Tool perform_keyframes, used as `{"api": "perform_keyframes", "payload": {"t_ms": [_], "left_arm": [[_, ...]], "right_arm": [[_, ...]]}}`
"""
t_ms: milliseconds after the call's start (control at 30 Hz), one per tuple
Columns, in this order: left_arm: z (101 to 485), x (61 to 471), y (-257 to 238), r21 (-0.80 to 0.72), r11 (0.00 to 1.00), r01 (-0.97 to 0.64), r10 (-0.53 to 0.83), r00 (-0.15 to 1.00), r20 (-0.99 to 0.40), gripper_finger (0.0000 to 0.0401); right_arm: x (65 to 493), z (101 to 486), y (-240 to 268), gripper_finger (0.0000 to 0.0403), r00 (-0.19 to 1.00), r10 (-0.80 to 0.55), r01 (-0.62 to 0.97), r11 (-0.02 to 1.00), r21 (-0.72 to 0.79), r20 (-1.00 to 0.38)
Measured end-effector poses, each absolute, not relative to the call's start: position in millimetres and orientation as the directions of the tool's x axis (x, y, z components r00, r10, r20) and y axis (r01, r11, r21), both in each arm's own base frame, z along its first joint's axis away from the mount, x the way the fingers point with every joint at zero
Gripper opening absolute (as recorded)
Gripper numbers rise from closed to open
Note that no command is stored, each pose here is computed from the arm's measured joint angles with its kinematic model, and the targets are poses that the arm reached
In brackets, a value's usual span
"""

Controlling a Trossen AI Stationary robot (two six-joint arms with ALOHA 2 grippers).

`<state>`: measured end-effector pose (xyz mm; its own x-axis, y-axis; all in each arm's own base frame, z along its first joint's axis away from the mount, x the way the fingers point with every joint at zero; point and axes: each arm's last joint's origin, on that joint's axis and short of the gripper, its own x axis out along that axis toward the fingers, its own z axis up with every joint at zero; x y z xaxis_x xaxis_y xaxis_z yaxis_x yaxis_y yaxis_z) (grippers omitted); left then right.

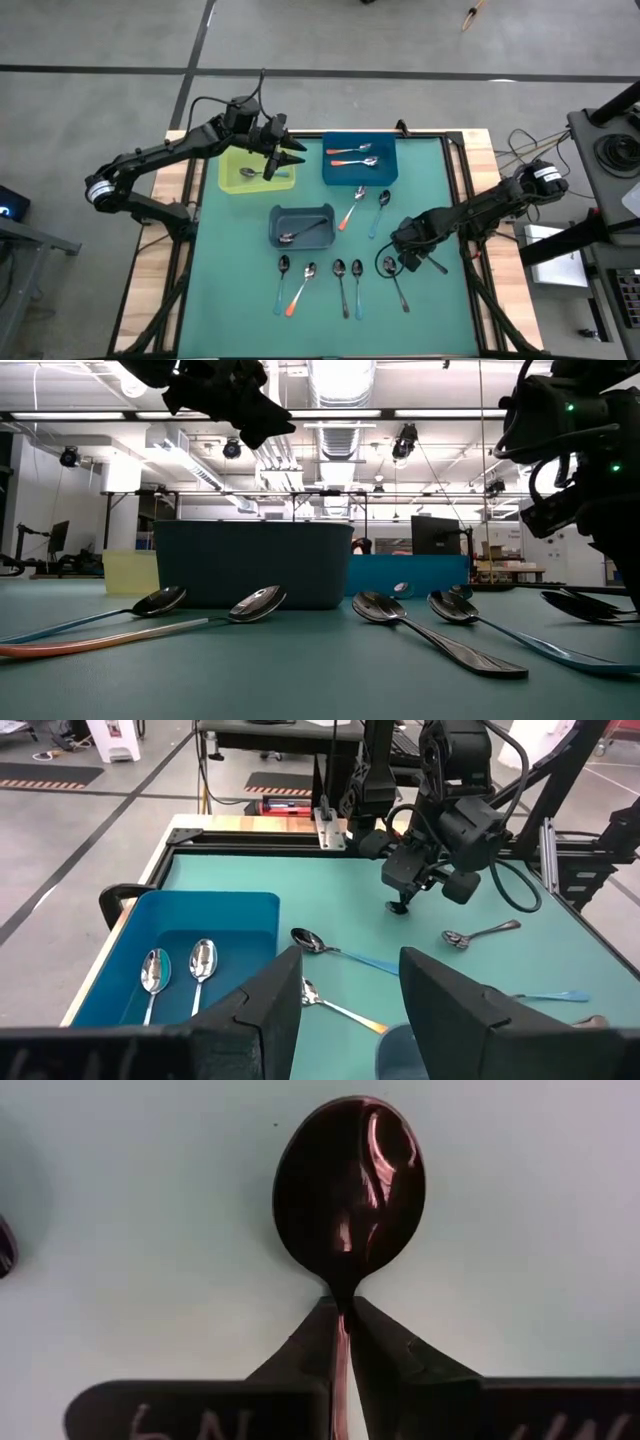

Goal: Sort silverware by color (type)
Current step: Put the black spoon into the gray bin

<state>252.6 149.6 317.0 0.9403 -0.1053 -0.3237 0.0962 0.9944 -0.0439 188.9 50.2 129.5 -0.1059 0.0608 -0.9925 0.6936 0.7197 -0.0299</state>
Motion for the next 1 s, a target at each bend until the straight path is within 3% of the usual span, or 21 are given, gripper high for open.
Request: {"api": "perform_keyframes", "payload": {"t_ms": [233, 467, 1000], "left_arm": [[317.0, 252.3, 150.0, -0.031, 0.995, 0.099, -0.104, 0.940, -0.324, 0.0151], [317.1, 251.9, 150.9, -0.007, 0.995, 0.103, -0.100, 0.941, -0.323, 0.0151], [314.0, 248.5, 149.9, -0.015, 0.994, 0.106, -0.104, 0.932, -0.347, 0.0151]], "right_arm": [[186.8, 147.7, 48.0, 0.0013, -0.028, 0.026, 0.719, 0.695, -0.002, -0.999], [195.8, 183.4, 45.1, 0.0012, 0.181, -0.086, 0.724, 0.686, 0.074, -0.980], [240.4, 251.0, 34.6, 0.0012, 0.526, -0.330, 0.610, 0.789, 0.077, -0.784]]}}
